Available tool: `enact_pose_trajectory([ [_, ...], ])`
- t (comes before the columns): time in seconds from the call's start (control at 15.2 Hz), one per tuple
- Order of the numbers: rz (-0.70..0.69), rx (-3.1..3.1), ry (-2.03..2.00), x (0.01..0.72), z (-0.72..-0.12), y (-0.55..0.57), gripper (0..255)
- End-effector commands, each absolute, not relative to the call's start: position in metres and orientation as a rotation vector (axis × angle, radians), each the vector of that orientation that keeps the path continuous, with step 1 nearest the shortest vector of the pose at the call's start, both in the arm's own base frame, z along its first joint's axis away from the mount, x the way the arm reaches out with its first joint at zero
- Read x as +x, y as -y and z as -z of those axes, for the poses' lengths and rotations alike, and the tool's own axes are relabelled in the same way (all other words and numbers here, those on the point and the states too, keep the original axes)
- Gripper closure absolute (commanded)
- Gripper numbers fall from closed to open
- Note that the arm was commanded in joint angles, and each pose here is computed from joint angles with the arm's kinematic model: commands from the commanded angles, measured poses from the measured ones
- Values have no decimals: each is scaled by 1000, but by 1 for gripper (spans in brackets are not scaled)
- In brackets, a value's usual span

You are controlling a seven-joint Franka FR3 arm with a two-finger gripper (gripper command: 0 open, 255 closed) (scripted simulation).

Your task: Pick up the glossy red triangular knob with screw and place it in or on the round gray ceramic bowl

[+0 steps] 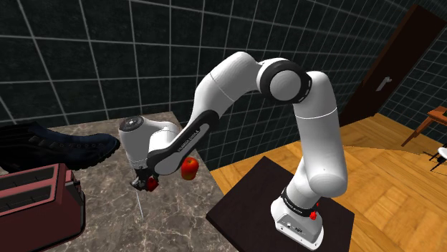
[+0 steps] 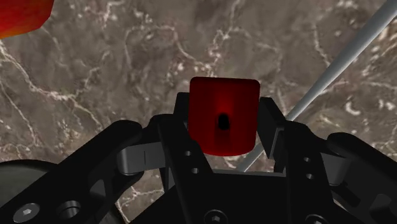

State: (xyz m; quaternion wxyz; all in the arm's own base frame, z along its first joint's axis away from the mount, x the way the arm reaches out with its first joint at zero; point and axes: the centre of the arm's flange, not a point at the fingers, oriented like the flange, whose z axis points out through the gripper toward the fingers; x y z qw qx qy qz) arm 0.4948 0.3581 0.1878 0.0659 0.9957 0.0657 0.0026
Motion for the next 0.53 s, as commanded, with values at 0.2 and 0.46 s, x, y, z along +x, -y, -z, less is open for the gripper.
enact_pose_trajectory([
  [0.2,-7,3003,-199,494,-214,-357,255],
  [0.46,-7,3003,-199,494,-235,-357,255],
])
